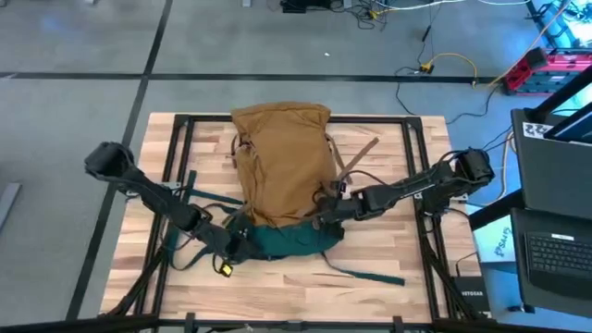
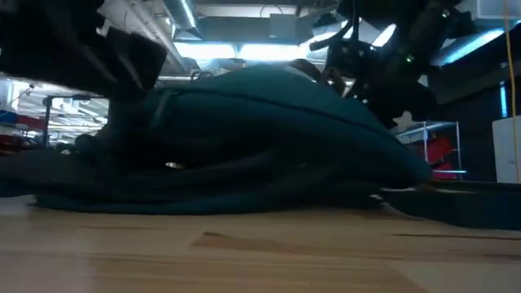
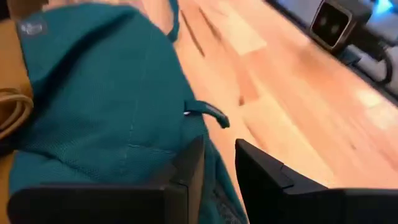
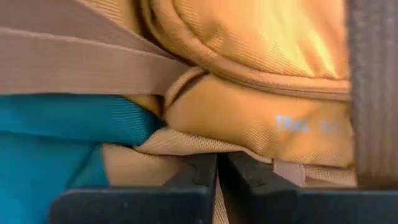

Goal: Unpack backpack
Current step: Open the brown backpack

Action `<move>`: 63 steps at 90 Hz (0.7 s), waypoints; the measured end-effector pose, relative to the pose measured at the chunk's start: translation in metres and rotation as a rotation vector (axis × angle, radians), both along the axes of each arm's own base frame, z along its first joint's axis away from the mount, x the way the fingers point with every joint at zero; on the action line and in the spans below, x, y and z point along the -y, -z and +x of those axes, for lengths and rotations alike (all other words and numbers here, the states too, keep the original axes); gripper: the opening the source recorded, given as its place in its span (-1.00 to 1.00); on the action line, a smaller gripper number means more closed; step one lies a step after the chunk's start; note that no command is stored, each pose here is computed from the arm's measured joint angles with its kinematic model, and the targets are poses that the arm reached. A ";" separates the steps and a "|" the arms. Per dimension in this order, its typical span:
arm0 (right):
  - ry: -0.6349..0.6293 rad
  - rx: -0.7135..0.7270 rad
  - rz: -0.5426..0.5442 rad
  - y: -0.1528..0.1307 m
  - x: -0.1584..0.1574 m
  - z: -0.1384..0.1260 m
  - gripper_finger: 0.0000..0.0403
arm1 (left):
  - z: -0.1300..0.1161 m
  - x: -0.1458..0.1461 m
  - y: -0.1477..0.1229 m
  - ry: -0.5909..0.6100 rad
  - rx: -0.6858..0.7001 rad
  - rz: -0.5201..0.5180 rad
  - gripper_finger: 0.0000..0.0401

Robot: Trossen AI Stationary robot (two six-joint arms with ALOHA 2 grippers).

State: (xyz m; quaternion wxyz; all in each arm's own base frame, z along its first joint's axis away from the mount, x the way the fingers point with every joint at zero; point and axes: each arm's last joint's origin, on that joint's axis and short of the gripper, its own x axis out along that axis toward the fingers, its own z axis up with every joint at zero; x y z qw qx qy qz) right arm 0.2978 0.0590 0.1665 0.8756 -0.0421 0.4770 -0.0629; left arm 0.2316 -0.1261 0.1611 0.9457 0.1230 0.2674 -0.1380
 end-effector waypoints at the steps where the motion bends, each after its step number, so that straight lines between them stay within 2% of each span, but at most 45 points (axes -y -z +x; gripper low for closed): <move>1: -0.003 0.003 0.002 0.000 0.000 0.000 -1.00 | 0.000 -0.001 0.000 -0.004 -0.004 0.002 -0.62; 27: -0.066 0.035 0.088 -0.002 -0.006 0.004 -1.00 | -0.010 -0.019 0.009 -0.281 -0.138 0.111 -0.62; 43: -0.167 0.069 0.112 -0.005 -0.019 0.005 -1.00 | -0.023 -0.028 0.008 -0.422 -0.188 0.146 -0.62; 63: -0.295 0.097 0.174 -0.008 -0.035 0.004 -1.00 | -0.049 -0.039 0.001 -0.663 -0.173 0.230 -0.62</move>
